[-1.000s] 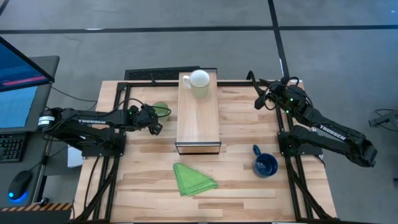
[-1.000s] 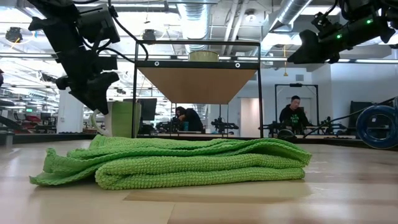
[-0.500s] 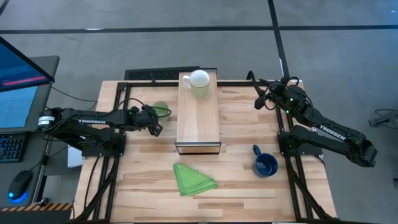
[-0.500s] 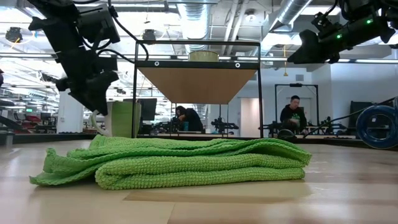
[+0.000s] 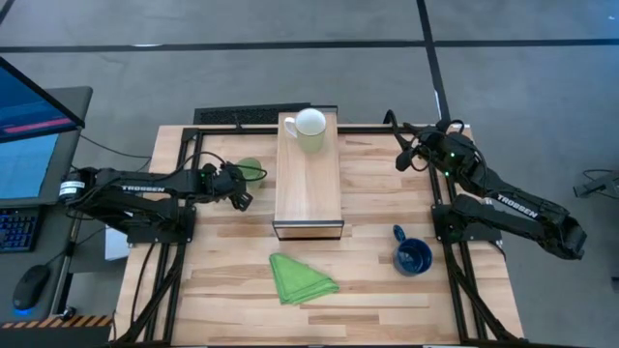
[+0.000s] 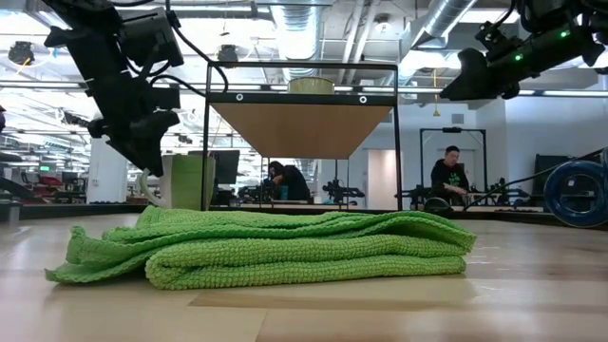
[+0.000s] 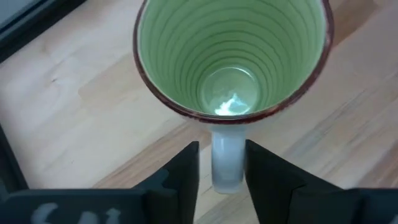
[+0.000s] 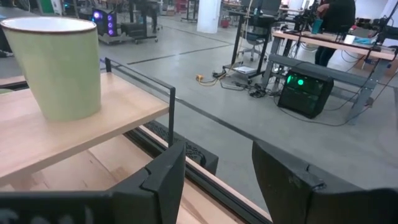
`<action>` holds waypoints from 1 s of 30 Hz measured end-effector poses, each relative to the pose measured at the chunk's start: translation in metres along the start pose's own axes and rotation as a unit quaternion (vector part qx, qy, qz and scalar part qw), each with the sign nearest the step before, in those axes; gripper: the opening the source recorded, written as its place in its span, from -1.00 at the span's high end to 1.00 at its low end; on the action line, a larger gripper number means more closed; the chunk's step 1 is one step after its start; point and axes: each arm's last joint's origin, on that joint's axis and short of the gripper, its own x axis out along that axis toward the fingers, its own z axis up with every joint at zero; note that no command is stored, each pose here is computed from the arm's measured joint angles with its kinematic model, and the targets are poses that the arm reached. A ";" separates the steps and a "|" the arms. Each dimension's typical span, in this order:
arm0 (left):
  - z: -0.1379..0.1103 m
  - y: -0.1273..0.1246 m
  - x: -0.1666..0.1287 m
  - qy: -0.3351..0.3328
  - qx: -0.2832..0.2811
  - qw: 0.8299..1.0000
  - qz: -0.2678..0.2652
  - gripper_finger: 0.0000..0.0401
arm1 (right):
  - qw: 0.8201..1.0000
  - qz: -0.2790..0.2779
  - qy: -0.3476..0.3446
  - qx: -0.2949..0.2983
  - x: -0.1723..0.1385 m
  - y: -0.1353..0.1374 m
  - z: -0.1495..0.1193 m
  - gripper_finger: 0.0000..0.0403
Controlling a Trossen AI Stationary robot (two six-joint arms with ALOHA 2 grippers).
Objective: Stack small to large cups/mugs on shelf
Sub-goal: Put the green mug on the shelf
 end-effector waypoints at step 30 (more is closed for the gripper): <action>0.002 0.005 0.002 0.009 0.037 0.999 0.005 0.76 | 1.000 0.000 -0.001 0.000 0.000 0.000 0.000 -0.04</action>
